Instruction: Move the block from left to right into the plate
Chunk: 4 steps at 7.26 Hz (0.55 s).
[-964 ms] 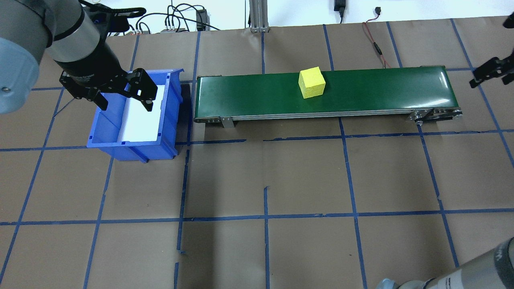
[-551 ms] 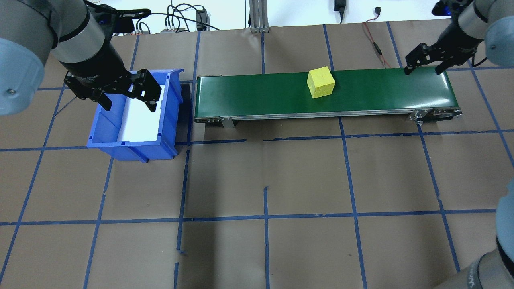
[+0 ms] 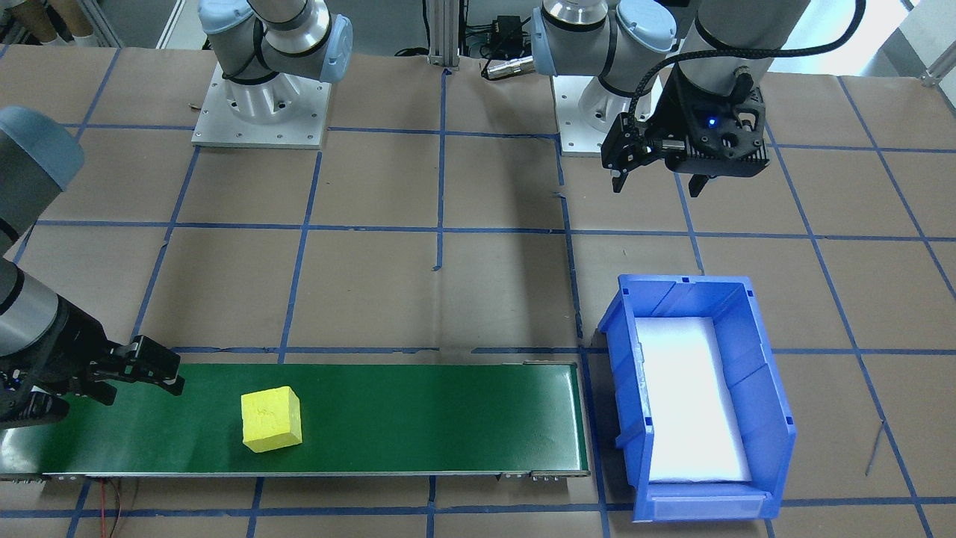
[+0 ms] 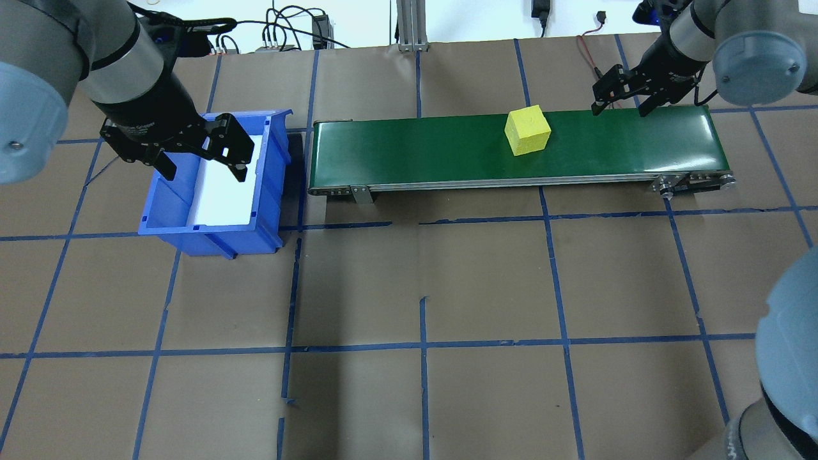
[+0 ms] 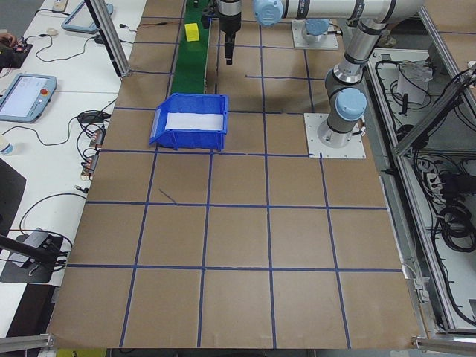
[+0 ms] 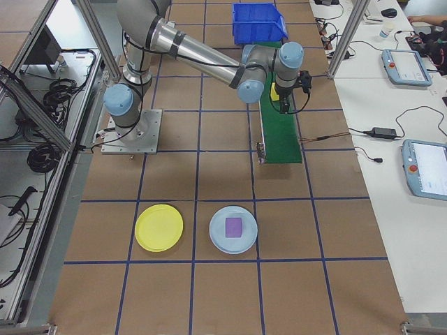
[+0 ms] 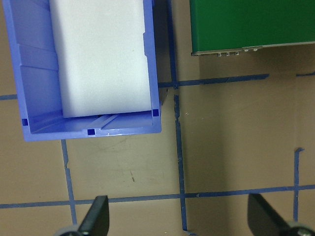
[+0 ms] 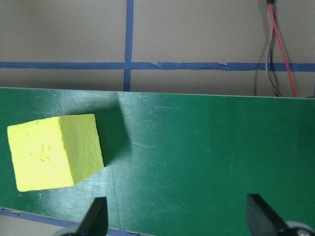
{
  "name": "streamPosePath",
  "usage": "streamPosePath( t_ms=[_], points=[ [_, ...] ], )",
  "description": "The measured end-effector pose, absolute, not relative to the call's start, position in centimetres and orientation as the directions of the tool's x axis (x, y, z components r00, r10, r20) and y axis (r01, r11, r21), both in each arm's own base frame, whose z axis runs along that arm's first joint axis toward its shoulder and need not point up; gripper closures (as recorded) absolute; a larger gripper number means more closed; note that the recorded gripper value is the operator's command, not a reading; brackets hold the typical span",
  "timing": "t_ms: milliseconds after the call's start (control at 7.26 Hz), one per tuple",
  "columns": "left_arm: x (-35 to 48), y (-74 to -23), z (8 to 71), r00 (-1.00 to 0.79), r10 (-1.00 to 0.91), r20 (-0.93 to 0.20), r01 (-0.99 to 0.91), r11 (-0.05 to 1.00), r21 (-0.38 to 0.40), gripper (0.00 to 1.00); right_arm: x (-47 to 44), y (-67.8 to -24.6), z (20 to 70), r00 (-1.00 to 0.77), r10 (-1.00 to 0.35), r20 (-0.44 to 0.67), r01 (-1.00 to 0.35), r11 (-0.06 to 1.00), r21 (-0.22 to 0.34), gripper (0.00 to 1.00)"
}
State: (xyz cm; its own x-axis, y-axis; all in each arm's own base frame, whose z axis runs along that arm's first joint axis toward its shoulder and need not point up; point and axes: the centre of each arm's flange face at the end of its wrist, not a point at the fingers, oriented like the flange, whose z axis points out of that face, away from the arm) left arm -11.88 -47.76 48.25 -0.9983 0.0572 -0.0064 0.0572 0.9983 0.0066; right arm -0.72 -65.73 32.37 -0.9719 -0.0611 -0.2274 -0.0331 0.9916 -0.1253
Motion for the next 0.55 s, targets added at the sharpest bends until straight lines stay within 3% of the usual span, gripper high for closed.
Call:
streamPosePath(
  t_ms=[551],
  points=[
    [-10.7,-48.0,48.3,-0.999,0.046,0.004,0.046,0.999,0.01,0.0,3.4,-66.5,30.9,-0.968,-0.07,-0.241,-0.04,0.991,-0.126,0.0]
  ],
)
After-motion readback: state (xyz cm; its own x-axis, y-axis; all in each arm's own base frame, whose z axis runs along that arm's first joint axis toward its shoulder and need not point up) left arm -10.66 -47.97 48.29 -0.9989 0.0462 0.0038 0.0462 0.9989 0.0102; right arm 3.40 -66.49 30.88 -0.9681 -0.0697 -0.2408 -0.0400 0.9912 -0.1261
